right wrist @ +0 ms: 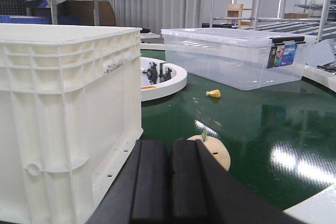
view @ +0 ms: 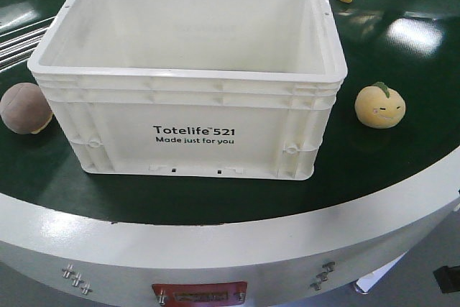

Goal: Place moving items into box and shelve

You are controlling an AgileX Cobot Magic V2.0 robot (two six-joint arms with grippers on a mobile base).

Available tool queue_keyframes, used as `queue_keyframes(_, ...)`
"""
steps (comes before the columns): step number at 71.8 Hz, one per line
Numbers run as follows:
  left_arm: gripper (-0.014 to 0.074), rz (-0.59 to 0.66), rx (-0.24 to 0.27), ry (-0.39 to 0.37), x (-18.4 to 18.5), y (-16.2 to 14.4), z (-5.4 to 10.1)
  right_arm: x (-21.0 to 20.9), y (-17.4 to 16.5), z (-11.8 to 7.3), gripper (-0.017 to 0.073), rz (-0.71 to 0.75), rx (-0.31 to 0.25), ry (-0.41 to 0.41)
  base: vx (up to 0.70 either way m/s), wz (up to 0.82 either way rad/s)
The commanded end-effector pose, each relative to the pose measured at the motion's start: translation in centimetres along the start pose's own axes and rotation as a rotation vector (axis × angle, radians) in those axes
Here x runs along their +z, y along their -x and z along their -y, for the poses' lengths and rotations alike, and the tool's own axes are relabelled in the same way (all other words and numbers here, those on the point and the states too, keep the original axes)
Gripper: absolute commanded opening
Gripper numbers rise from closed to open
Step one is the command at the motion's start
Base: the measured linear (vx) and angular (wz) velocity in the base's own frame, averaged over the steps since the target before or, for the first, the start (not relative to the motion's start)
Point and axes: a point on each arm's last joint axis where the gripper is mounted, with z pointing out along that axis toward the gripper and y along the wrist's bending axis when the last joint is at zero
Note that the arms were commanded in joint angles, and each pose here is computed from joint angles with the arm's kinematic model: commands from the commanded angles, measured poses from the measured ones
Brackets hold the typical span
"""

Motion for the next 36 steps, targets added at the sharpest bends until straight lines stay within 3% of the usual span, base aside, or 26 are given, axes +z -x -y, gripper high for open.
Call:
queue_keyframes(1,-0.0027,0.083,-0.008,0.001,-0.10,0.10,-0.03,-0.08,0.69,0.00,-0.0015,0.086,-0.011,-0.003,0.00,0.00)
queue_keyframes(36,-0.0027,0.090,-0.018,0.001,-0.13,0.40,-0.03,-0.09,0.79,0.01,-0.0015,0.090,-0.012,-0.003,0.00,0.00)
